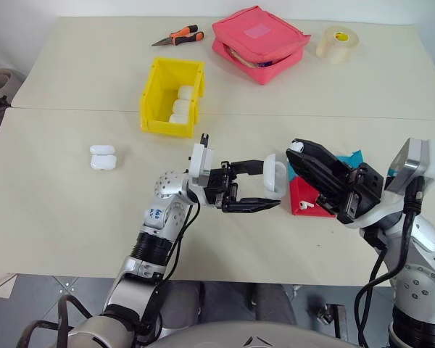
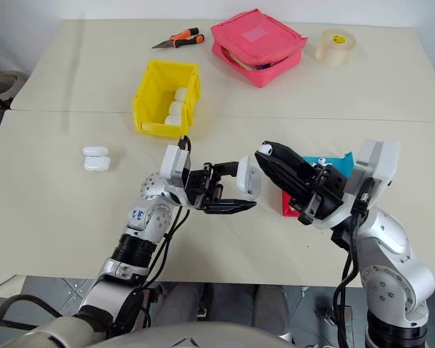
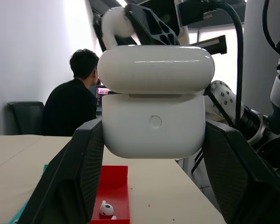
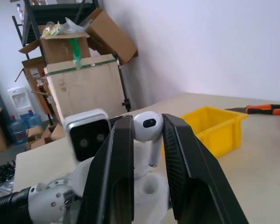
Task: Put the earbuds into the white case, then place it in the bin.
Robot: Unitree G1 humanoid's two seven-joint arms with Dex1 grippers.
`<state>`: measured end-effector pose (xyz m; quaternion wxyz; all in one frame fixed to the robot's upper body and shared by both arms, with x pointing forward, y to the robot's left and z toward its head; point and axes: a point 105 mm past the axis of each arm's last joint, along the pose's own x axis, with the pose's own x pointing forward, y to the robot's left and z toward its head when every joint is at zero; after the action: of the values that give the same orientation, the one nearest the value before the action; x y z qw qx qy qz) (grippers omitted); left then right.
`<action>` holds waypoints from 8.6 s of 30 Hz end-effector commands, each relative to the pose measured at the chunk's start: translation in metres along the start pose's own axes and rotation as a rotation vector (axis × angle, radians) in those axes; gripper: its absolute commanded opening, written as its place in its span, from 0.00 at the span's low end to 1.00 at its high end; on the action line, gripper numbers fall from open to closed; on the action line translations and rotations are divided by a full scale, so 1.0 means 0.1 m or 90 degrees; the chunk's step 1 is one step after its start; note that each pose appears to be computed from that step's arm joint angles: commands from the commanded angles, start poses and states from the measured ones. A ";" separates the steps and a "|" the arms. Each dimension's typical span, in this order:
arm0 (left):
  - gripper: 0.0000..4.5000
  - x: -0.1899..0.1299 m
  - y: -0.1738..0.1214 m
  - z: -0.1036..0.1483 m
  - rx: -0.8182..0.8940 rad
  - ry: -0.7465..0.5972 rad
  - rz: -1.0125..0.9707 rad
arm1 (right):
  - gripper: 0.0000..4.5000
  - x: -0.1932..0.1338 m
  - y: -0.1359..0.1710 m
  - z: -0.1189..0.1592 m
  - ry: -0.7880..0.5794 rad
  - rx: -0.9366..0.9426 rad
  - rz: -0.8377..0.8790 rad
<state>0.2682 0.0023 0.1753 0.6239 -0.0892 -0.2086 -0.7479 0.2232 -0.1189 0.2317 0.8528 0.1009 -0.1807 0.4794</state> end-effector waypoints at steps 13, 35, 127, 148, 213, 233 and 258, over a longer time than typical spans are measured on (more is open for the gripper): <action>0.62 0.10 0.00 0.19 0.039 -0.036 -0.008 | 0.11 -0.04 -0.02 -0.25 0.000 0.024 -0.007; 0.62 0.09 0.04 0.20 0.059 -0.049 0.013 | 0.11 -0.06 0.02 -0.17 0.010 0.024 0.036; 0.62 0.17 0.09 0.28 0.104 -0.091 0.021 | 0.19 -0.07 -0.12 -0.30 0.093 0.110 0.060; 0.62 -0.25 0.02 0.09 0.113 0.012 0.022 | 0.99 -1.34 -0.65 0.05 0.400 -0.181 -0.032; 0.62 -0.13 0.08 0.11 0.138 -0.008 0.091 | 0.47 -0.78 -2.02 -0.56 0.883 -0.343 0.180; 0.62 -0.12 0.07 0.11 0.129 -0.010 0.085 | 0.12 -0.78 -1.95 -0.61 0.861 -0.333 0.198; 0.62 0.03 0.15 0.11 0.093 -0.026 0.043 | 0.12 -0.13 -0.65 0.38 0.096 -0.081 0.015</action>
<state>0.2810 0.0022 0.1839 0.6547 -0.0595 -0.2619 -0.7066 0.2806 -0.1810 0.2418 0.8659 -0.0185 -0.0999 0.4899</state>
